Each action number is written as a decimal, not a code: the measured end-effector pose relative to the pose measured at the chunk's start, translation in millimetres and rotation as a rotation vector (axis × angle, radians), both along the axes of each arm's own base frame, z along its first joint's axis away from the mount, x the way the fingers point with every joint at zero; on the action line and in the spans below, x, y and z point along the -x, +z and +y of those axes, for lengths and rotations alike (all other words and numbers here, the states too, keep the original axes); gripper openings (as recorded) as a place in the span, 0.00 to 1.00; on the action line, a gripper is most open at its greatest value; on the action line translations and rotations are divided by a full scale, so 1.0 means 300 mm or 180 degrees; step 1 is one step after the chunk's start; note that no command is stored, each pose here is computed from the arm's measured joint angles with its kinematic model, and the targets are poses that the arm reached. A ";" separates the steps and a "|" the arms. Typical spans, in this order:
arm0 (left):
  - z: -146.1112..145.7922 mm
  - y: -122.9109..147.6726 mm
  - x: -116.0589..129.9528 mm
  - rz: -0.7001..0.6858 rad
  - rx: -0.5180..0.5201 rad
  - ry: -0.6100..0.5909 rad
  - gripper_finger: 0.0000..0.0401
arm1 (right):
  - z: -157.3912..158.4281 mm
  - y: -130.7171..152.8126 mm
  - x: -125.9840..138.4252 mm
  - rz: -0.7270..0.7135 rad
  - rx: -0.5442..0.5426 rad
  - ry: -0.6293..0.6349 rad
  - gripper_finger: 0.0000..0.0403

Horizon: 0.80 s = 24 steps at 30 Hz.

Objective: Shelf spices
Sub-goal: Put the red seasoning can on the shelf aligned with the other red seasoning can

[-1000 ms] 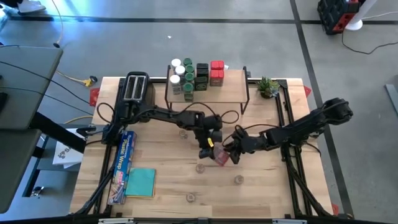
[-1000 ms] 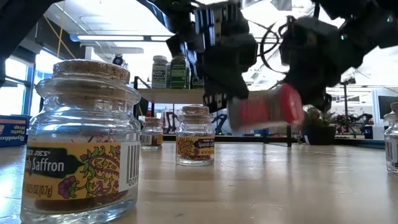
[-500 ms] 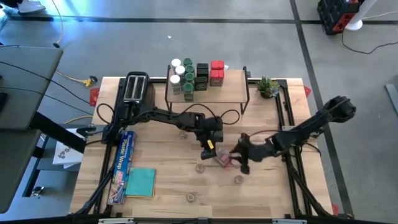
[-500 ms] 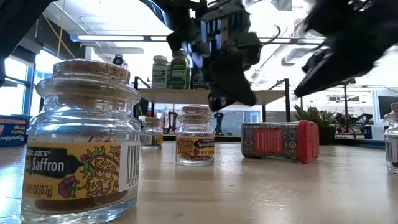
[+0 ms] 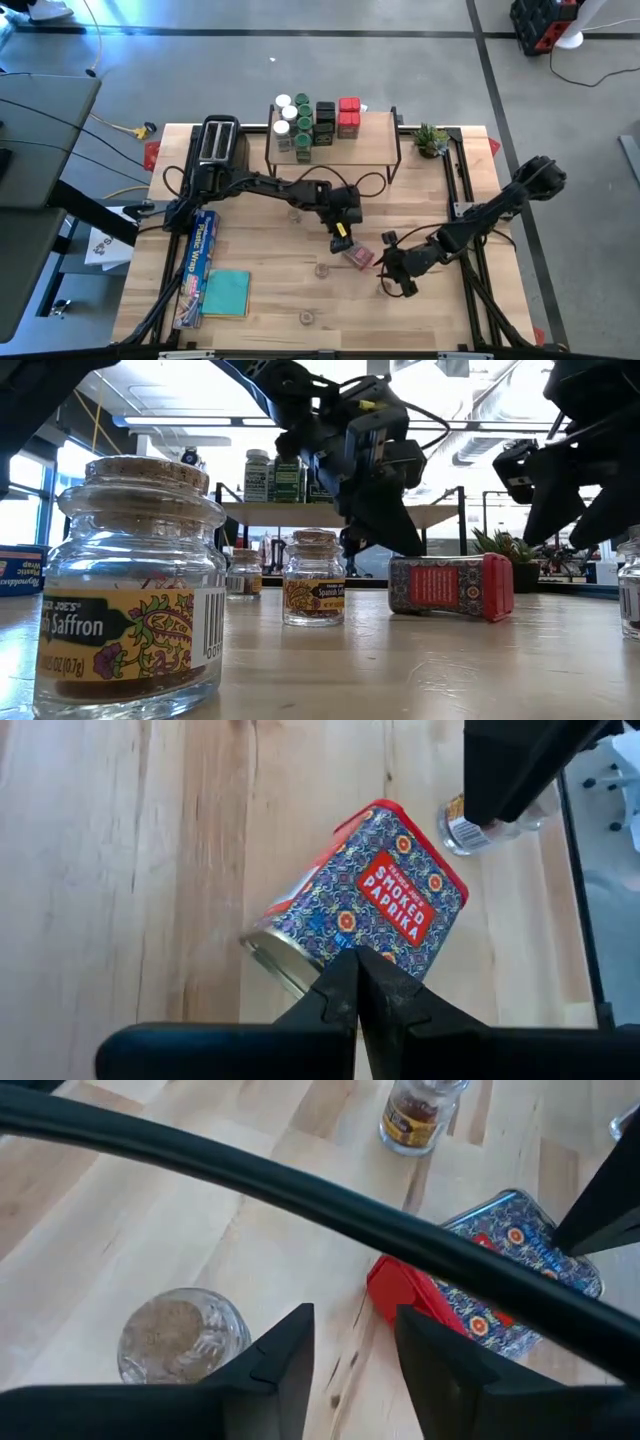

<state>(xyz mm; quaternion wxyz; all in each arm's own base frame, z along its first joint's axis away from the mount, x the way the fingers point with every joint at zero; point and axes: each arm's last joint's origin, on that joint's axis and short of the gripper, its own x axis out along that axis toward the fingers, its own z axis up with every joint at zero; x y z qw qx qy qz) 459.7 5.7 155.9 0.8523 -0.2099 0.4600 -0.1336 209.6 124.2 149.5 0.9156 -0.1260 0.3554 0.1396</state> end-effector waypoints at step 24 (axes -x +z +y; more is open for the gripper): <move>-0.020 0.119 0.038 -0.0078 -0.0224 0.0048 0.00 | -0.010 -0.008 0.001 -0.0248 0.1259 0.0447 0.58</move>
